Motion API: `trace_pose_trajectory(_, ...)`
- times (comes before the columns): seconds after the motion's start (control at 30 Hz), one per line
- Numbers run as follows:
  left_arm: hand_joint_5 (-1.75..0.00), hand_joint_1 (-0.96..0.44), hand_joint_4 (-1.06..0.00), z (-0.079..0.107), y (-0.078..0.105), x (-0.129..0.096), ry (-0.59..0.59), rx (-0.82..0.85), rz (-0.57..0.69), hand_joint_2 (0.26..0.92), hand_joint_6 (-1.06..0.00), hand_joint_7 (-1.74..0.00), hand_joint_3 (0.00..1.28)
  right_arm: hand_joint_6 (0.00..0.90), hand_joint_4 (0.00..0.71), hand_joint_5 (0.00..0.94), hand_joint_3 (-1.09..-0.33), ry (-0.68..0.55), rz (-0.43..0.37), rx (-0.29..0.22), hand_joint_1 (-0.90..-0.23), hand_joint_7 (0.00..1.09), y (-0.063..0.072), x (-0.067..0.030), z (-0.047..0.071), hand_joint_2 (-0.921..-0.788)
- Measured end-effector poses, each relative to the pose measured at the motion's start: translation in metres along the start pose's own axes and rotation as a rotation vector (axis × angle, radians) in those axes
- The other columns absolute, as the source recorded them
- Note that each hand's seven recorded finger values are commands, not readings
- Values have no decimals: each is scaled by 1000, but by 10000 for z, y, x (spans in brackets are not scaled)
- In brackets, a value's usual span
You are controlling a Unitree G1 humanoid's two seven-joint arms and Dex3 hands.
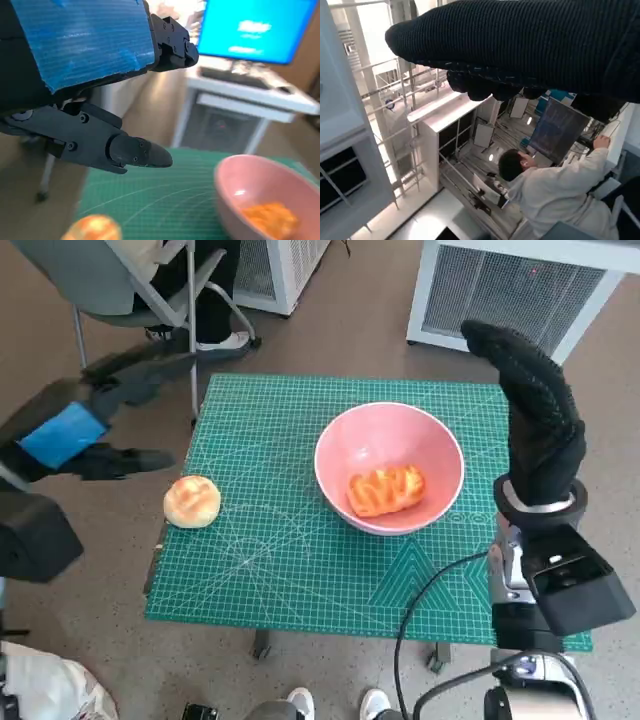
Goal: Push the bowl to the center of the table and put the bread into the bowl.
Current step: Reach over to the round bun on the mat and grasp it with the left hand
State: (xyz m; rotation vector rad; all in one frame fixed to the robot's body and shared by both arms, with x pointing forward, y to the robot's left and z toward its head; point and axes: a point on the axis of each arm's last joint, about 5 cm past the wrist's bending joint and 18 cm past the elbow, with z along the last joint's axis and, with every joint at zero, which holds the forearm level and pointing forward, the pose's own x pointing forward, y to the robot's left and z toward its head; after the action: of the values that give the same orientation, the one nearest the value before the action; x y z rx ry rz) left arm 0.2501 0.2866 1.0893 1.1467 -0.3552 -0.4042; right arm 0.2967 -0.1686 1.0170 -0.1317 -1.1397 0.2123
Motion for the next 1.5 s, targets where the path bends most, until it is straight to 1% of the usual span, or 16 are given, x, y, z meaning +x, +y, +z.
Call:
trace_pose_trajectory(0.23, -23, -471, -137, -116, -107, -55, 76, -8, -33, 921, -259, -127, 78, 57, 317, 3, -719, 3, -1, 10, -592, 639, -2, -4, -7, -921)
trace_pose_trajectory(0.6, -8, -460, -121, -261, -265, -40, 174, -42, -116, 921, -241, -96, 96, 61, 317, 2, -712, 9, 21, 20, -587, 638, -1, 4, -11, -921)
trace_pose_trajectory(0.9, -1, -418, -109, -364, -507, 71, 233, -77, -223, 921, -231, -69, 93, 61, 317, 2, -715, 10, 31, 20, -579, 637, -10, 5, -11, -921)
trace_pose_trajectory(1.07, 0, -397, -101, -393, -608, 143, 264, -65, -272, 921, -233, -48, 68, 62, 317, 2, -714, 13, 33, 19, -581, 636, -15, 6, -11, -921)
trace_pose_trajectory(1.5, 0, -325, -77, -404, -735, 313, 348, -2, -366, 900, -223, -11, 14, 61, 318, 2, -715, 13, 37, 3, -584, 636, -41, 20, 4, -921)
